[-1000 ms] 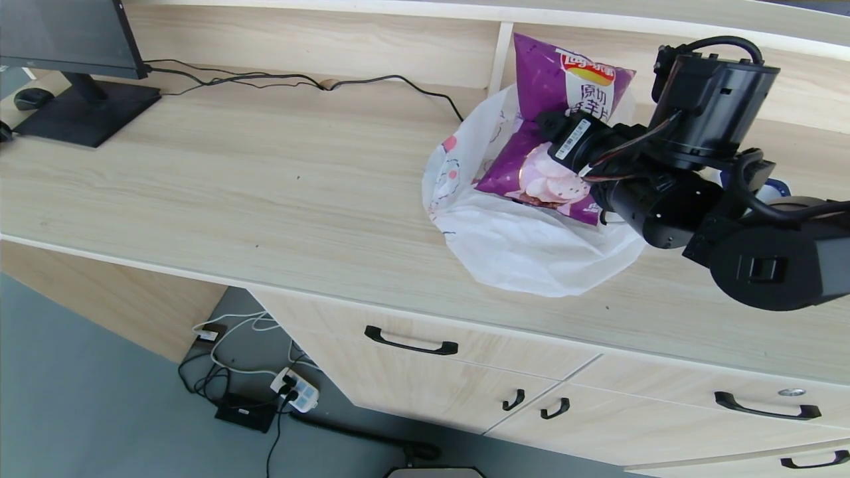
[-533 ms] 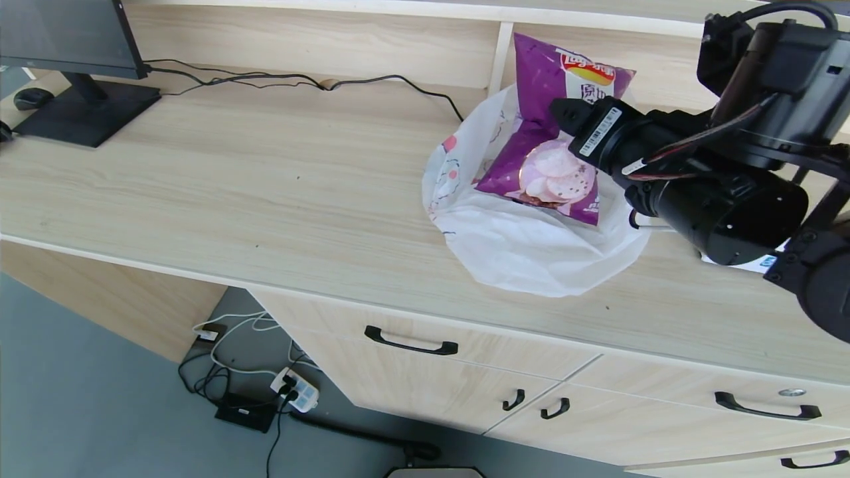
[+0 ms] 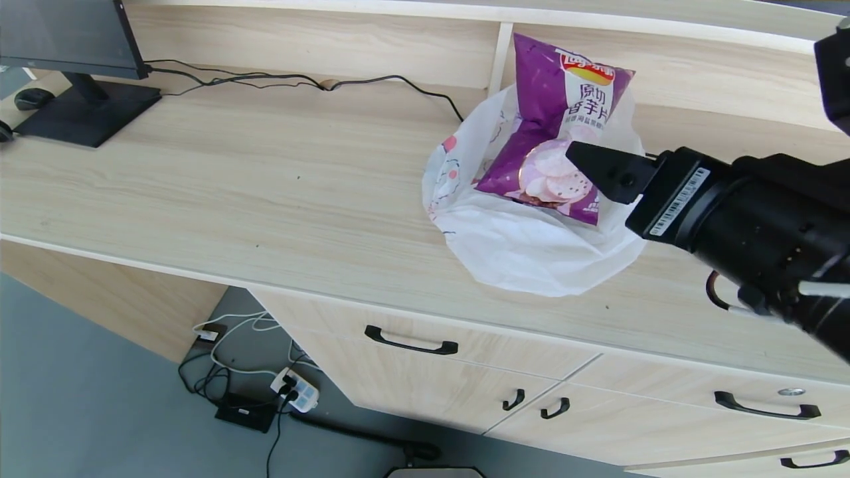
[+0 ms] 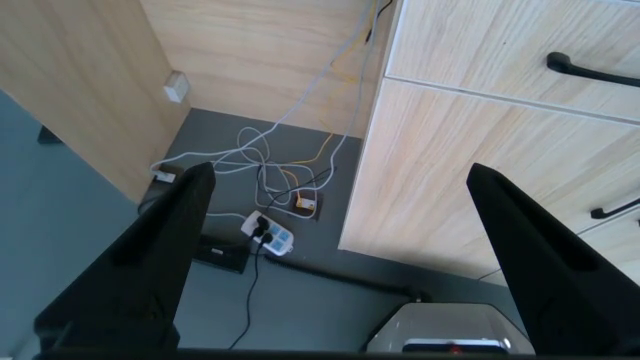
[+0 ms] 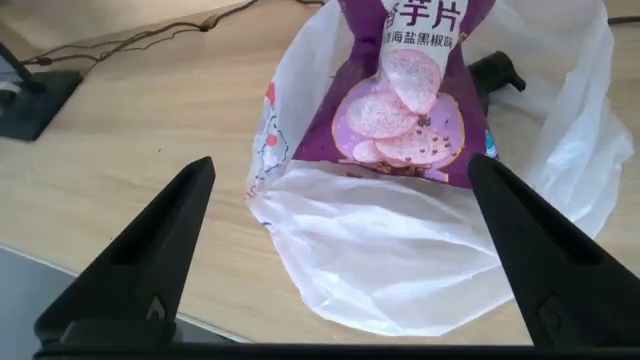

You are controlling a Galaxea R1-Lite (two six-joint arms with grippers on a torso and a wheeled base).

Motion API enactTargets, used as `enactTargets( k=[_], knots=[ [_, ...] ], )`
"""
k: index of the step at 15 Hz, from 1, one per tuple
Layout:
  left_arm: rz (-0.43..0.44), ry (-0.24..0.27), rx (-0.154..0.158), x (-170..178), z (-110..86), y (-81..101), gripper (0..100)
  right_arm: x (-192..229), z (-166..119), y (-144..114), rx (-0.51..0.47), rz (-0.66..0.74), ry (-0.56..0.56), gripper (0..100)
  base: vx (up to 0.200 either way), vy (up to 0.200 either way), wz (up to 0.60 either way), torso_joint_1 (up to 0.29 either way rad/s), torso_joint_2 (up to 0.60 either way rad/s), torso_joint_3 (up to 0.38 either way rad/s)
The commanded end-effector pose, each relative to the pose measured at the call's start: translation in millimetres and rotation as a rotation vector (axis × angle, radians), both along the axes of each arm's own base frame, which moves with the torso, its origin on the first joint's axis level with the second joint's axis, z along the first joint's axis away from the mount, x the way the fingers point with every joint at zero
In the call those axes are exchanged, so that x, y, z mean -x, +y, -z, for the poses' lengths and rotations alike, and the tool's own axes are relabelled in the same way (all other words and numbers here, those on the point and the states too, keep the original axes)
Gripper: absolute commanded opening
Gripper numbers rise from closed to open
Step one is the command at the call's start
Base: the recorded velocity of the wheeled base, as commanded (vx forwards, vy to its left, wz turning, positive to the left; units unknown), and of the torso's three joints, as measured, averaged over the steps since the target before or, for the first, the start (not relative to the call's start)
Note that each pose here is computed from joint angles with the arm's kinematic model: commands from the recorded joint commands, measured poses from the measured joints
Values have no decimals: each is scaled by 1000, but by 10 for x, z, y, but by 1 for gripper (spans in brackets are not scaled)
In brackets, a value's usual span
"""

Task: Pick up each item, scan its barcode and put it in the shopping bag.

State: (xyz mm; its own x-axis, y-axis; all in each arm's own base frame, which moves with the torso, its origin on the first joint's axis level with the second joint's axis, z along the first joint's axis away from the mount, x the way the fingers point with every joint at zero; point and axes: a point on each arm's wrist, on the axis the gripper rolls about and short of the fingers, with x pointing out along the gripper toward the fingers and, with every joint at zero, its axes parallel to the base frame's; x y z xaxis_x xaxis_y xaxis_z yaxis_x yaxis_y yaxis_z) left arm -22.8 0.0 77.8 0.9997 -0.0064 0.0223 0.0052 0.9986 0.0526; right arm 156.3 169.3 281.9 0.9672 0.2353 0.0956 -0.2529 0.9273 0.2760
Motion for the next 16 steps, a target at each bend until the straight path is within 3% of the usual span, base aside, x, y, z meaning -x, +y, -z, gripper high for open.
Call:
enactTargets(
  k=[1, 4, 7, 10, 13, 16],
  knots=[
    [0, -1, 0, 0, -1, 0, 100, 334, 35, -169, 28, -49, -21, 100, 0, 0, 0, 0, 0, 0],
    [0, -2, -1, 0, -2, 0, 100, 805, 594, -666, 200, -110, 0, 100, 0, 0, 0, 0, 0, 0],
    [0, -1, -3, 0, -1, 0, 100, 1007, 994, -990, 223, -132, 30, 100, 0, 0, 0, 0, 0, 0],
    [0, 1, -6, 0, 1, 0, 100, 1077, 1195, -1044, 194, -181, 84, 100, 0, 0, 0, 0, 0, 0],
    [0, -1, -4, 0, -1, 0, 100, 1157, 1572, -1135, 286, -227, 160, 100, 0, 0, 0, 0, 0, 0],
    [0, -1, -3, 0, -1, 0, 100, 1230, 1702, -1270, 323, -241, 236, 100, 0, 0, 0, 0, 0, 0]
  ],
)
